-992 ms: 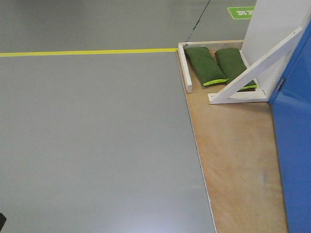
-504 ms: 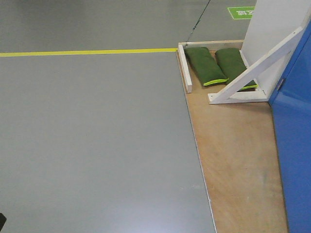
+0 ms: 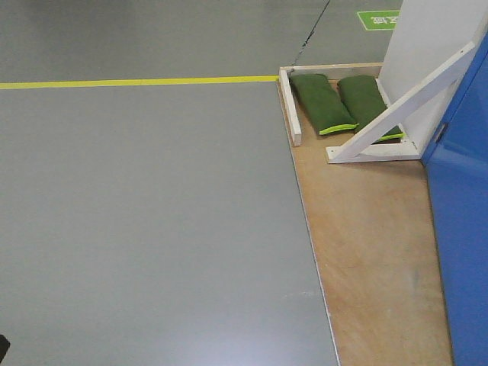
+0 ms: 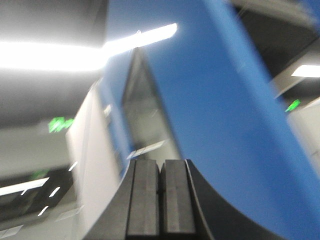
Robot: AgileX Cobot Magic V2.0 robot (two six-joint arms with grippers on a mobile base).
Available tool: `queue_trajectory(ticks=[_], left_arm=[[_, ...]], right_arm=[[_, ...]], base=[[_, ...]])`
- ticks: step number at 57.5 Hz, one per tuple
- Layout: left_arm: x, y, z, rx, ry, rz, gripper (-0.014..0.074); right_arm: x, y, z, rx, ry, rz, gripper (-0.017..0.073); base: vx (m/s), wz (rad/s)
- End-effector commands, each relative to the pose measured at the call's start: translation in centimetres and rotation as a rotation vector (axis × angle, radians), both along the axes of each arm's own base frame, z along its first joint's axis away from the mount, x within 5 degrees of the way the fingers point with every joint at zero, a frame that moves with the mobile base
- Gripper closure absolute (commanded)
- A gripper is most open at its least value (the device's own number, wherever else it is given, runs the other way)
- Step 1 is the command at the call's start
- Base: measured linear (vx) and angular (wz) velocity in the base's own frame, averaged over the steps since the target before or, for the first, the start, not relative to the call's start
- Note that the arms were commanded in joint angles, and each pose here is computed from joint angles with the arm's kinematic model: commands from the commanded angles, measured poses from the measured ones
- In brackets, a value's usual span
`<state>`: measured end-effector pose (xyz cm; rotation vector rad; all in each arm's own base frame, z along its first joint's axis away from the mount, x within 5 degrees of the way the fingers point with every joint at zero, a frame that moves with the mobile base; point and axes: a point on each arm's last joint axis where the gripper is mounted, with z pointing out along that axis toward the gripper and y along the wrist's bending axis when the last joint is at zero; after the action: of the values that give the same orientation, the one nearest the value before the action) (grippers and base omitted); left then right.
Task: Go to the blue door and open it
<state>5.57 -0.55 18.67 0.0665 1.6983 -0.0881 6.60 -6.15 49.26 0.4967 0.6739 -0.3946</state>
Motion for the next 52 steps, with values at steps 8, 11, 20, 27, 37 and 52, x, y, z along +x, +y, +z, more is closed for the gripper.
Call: queue_trajectory(ticks=[8, 11, 20, 27, 37, 52], left_arm=[[-0.1, 0.0, 1.7, -0.025, -0.124, -0.002, 0.0521], [-0.1, 0.0, 1.7, -0.025, -0.124, -0.002, 0.0521], [-0.1, 0.0, 1.7, -0.025, -0.124, -0.002, 0.0521], [-0.1, 0.0, 1.7, -0.025, -0.124, -0.002, 0.0521], [-0.1, 0.0, 1.7, -0.025, -0.124, -0.002, 0.0521], [-0.1, 0.0, 1.7, -0.025, -0.124, -0.002, 0.0521]], right_arm=[[-1.9, -2.2, 2.8, 0.090, -0.174, -0.338, 0.0561], [-1.6, -2.8, 3.3, 0.132, -0.169, -0.378, 0.0561], [0.4, -4.2, 4.9, 0.193, -0.120, -0.393, 0.0561], [2.8, -5.0, 5.7, 0.185, -0.067, -0.339, 0.0561], [6.9, -6.6, 4.7, 0.194, 0.056, -0.281, 0.0561], [9.9, -6.0, 4.6, -0.086, 0.316, -0.272, 0.0561]], base=[[0.00, 0.00], [0.00, 0.00], [0.00, 0.00], [0.00, 0.00], [0.00, 0.00], [0.00, 0.00]])
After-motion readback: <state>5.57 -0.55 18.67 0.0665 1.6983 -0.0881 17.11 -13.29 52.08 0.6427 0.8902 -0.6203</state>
